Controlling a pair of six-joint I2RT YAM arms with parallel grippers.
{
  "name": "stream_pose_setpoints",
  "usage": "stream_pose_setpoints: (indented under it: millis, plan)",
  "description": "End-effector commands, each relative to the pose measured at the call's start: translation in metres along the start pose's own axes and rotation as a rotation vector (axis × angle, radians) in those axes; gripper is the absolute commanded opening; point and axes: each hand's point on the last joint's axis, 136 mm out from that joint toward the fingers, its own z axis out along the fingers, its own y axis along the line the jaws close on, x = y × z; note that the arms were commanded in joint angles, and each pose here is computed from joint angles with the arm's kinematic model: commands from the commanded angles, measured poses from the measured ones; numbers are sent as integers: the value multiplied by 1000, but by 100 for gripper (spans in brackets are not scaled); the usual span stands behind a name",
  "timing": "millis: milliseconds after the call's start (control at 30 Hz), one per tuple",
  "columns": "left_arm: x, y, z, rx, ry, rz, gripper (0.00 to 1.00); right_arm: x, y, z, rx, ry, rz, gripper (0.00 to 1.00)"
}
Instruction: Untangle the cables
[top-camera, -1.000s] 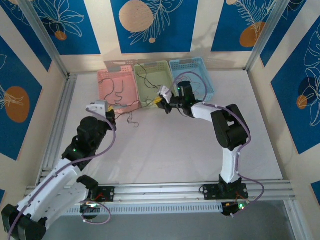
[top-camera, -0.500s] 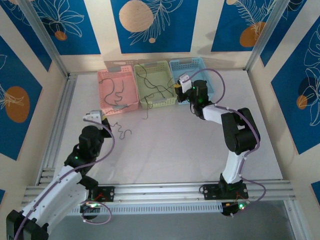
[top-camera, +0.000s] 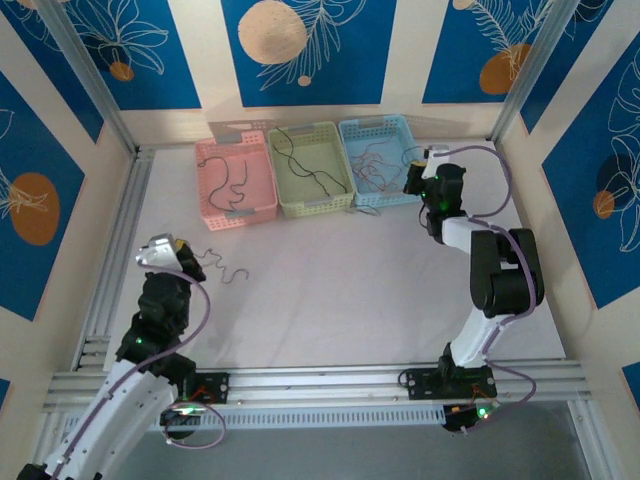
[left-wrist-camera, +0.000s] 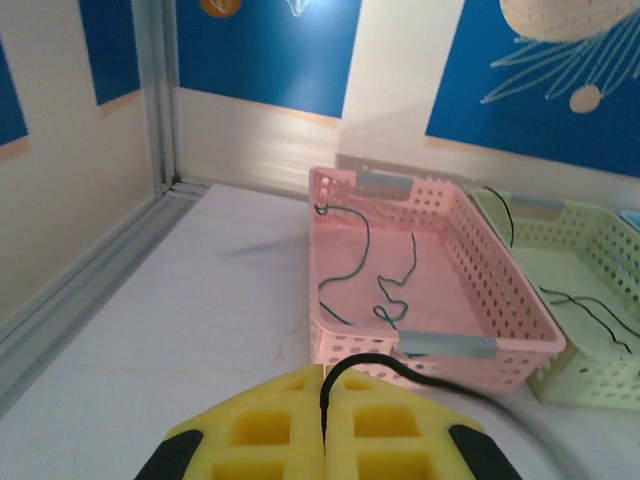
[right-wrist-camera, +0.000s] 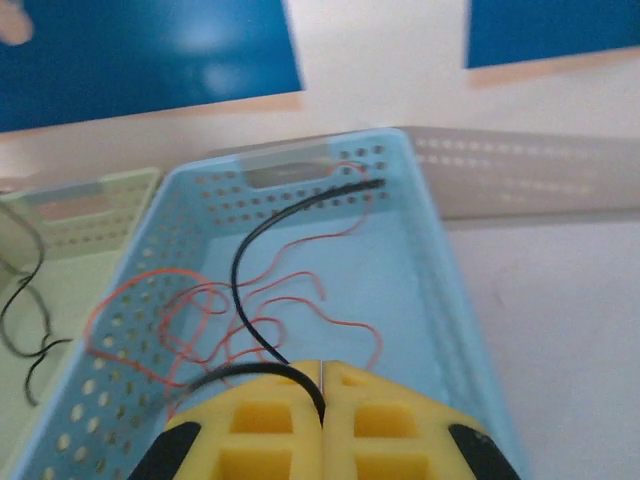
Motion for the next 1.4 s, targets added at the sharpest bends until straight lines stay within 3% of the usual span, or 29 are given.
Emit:
stream_pose_setpoints:
  millis: [0,133,233,367,500,733,900,1100,1133,1200,1367]
  plan:
    - [12,8,2,-28,19,-10,0,-11,14,-3,-34,-39,71,0]
    - [21,-1,8,8,47,-8,0,-15,22,-4,-44,-48,35,0]
    - [25,-20,13,107,51,-14,0,-19,35,-4,-122,-59,40,0]
    - [30,-57,17,286,73,-24,0,-41,88,-22,-431,-164,4,0]
    - [35,-104,14,533,105,-17,0,-47,133,-38,-565,-189,-75,0]
    - [56,-149,9,756,226,-23,0,-44,172,-52,-665,-218,-187,0]
    - [60,-166,7,812,256,-11,0,-44,181,-55,-693,-228,-196,0]
    - [69,-177,15,803,309,10,60,-40,190,-54,-709,-212,-191,0]
    - [69,-177,16,794,310,12,66,-40,190,-53,-708,-208,-189,0]
    - [69,-175,18,772,318,18,72,-39,191,-52,-709,-199,-181,0]
    - [64,-177,20,753,328,29,75,-39,197,-53,-733,-194,-175,0]
